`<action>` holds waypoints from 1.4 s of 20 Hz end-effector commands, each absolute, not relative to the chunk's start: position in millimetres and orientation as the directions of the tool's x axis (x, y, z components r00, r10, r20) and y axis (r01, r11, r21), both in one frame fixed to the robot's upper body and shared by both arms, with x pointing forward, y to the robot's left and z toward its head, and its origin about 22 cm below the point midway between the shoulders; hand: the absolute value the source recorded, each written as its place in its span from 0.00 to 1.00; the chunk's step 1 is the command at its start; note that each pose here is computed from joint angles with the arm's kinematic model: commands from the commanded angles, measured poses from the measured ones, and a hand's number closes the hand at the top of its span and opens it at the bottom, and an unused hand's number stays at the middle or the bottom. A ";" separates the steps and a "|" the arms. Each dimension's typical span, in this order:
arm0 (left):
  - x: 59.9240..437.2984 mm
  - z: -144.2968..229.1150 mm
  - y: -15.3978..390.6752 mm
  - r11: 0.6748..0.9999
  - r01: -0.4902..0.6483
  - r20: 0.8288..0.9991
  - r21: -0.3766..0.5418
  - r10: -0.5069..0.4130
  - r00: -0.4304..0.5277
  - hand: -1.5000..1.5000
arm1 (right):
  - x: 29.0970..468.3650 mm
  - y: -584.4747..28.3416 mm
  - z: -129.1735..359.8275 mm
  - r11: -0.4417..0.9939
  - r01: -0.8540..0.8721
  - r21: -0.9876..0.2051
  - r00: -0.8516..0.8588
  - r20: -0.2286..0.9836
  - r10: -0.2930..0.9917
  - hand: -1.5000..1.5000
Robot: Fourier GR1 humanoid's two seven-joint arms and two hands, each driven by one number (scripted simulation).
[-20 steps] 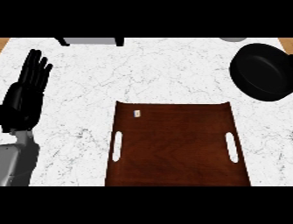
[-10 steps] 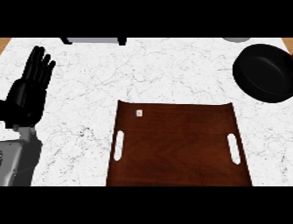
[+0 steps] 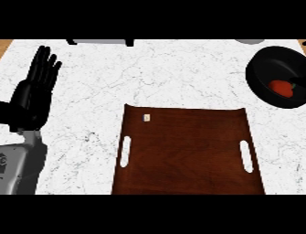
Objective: Pick the bell pepper from the tray and place it in the pot
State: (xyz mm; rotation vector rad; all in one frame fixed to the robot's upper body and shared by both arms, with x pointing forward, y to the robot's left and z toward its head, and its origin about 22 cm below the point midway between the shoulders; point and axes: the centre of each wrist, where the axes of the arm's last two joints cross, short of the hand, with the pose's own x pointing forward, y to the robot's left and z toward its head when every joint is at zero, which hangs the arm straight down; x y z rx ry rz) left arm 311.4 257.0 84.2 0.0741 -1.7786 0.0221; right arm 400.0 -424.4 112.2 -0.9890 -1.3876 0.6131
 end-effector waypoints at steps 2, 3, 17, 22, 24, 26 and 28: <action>317.4 102.0 269.1 0.998 -0.062 0.978 0.030 -0.042 -0.206 0.50 | 391.3 -433.0 93.9 0.544 0.207 -0.813 0.012 0.558 0.830 0.00; 306.8 78.0 263.5 0.998 -0.065 0.979 0.021 -0.033 -0.199 0.50 | 405.4 -412.3 99.9 0.594 0.229 -0.771 -0.023 0.606 0.795 0.00; 311.6 97.5 268.8 0.998 -0.061 0.978 0.018 -0.030 -0.207 0.50 | 380.7 -475.4 138.3 0.829 0.460 -0.320 -0.108 0.906 0.409 0.00; 301.7 87.6 263.5 0.997 -0.072 0.978 0.009 -0.024 -0.206 0.50 | 346.1 -515.5 134.2 0.830 0.501 -0.244 -0.167 0.914 0.370 0.00; 305.9 82.1 254.8 0.997 -0.073 0.977 0.039 -0.053 -0.205 0.50 | 336.6 -520.4 119.3 0.820 0.527 -0.223 -0.171 0.917 0.360 0.00; 314.1 93.6 261.5 0.998 -0.052 0.976 0.029 -0.040 -0.215 0.50 | 322.4 -539.4 133.9 0.838 0.504 -0.210 -0.180 0.923 0.339 0.00; 314.4 92.1 261.1 0.999 -0.052 0.977 0.015 -0.026 -0.213 0.50 | 314.1 -543.6 124.2 0.819 0.533 -0.213 -0.185 0.915 0.358 0.00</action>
